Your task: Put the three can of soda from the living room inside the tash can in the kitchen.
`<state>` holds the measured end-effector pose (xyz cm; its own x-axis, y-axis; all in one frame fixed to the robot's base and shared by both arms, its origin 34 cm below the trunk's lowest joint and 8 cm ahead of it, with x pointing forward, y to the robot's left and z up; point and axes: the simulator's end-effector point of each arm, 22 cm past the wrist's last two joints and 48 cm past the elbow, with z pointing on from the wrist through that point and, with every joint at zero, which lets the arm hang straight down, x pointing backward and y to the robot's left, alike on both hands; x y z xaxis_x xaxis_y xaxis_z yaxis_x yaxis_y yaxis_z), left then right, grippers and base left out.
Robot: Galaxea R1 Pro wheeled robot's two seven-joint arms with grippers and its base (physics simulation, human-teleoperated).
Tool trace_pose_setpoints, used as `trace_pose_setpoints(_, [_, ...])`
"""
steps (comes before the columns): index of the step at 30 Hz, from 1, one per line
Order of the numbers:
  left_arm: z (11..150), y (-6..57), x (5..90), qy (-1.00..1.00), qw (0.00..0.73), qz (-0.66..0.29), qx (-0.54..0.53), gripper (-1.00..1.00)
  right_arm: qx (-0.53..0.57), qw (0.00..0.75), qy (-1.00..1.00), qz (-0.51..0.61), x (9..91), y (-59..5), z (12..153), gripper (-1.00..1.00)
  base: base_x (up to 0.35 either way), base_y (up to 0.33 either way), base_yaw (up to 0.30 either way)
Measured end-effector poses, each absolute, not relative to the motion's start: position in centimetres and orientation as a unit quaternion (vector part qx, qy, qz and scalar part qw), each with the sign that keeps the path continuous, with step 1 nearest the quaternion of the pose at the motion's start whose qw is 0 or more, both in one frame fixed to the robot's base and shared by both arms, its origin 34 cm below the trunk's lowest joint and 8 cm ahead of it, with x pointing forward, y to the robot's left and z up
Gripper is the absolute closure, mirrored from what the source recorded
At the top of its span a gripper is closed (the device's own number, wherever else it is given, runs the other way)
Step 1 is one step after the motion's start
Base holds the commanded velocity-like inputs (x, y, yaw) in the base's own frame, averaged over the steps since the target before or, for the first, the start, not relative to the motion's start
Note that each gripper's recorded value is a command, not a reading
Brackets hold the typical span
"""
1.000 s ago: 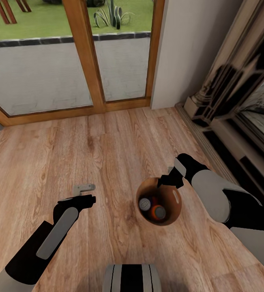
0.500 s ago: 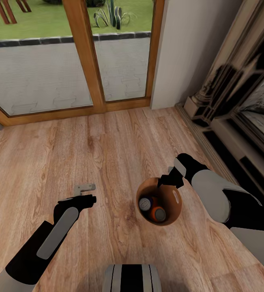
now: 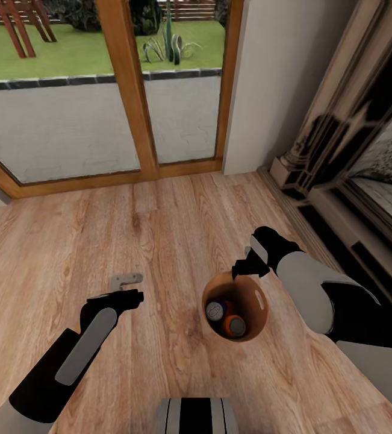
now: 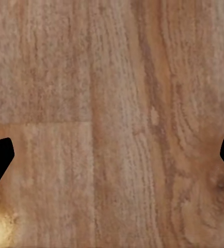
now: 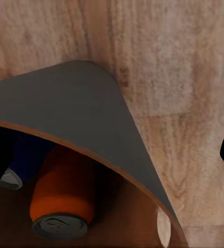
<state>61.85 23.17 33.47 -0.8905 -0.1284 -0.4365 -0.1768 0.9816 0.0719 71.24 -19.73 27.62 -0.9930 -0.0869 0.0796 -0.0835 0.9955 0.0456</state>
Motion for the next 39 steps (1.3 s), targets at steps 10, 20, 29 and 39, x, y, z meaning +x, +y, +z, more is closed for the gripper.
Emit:
trace_pose_setpoints(10, [35.8,23.1,62.5,0.966,0.24,0.053,-0.079,-1.0,0.045,0.007,-0.999,-0.017,73.0,-19.7,30.8,-1.0,0.0,0.0,0.0])
trace_pose_setpoints(20, [38.1,23.0,63.0,0.961,0.259,0.049,-0.08,-1.0,0.047,-0.032,-0.998,-0.015,75.0,-19.5,34.5,-1.0,0.0,0.0,0.0])
trace_pose_setpoints(29, [40.2,22.9,63.4,0.957,0.276,0.045,-0.081,-1.0,0.048,-0.052,-0.997,-0.014,75.7,-19.4,37.2,-1.0,0.0,0.0,0.0])
trace_pose_setpoints(39, [42.5,22.7,64.0,0.956,0.28,0.042,-0.082,-1.0,0.049,-0.063,-0.997,-0.012,76.7,-19.5,39.9,-1.0,0.0,0.0,0.0])
